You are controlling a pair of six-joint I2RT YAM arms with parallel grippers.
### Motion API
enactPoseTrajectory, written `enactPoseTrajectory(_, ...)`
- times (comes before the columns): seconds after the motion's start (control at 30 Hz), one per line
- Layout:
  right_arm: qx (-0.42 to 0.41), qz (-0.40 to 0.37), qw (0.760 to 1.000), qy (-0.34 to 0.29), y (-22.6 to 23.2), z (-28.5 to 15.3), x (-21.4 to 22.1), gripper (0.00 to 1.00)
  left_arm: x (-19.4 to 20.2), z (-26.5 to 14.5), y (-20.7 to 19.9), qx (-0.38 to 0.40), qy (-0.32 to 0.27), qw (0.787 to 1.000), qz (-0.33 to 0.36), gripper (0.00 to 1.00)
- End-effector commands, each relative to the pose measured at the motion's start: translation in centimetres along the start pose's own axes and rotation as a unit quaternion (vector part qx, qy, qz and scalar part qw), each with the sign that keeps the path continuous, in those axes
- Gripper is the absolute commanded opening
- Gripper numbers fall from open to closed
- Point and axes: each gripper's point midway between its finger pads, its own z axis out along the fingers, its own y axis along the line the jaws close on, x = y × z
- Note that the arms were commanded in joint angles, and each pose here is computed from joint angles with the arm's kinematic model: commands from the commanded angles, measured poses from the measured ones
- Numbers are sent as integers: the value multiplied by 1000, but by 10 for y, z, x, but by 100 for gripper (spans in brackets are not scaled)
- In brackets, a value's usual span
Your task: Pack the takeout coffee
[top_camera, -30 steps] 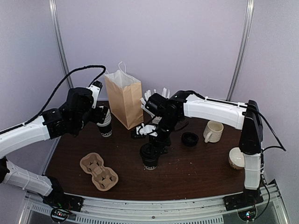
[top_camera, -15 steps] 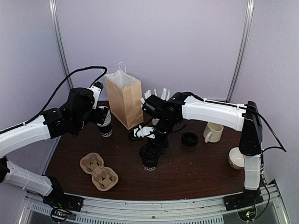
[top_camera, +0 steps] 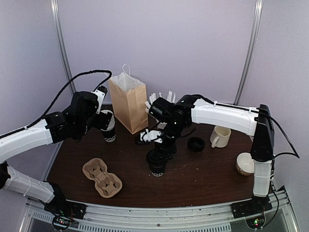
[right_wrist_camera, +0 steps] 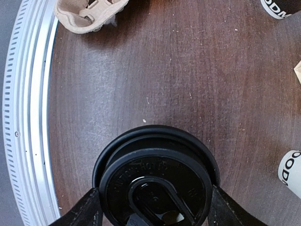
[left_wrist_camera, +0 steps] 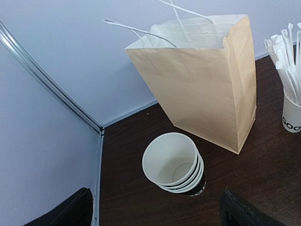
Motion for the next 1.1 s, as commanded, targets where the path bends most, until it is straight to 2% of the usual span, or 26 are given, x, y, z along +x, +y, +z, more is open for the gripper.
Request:
enactPoseTrajectory(0.0,2,41,999,0,4,-40,23,72,-19,-2,7,-4,-19,1000,-12,98)
enactPoseTrajectory(0.27,42,147,988,-9,-17,-93,100,71,-19,-2,11,-8,-18,1000,-13,98)
enactPoseTrajectory(0.43,106,238,965,-28,-40,-141,162,71,-19,-2,11,-5,-15,1000,-14,98)
enactPoseTrajectory(0.6,183,339,922,-44,-63,-199,233,71,-20,-2,11,-1,-13,1000,-16,98)
enactPoseTrajectory(0.73,238,415,878,-28,-74,-234,292,71,-20,-3,10,3,-12,1000,-20,97)
enactPoseTrajectory(0.8,260,460,849,-25,-79,-250,326,71,-21,-4,11,5,-13,1000,-21,98)
enactPoseTrajectory(0.93,276,527,804,-13,-88,-259,378,71,-21,-4,9,10,-12,1000,-20,97)
enactPoseTrajectory(1.07,270,568,778,-11,-95,-252,411,71,-21,-5,10,11,-11,1000,-20,98)
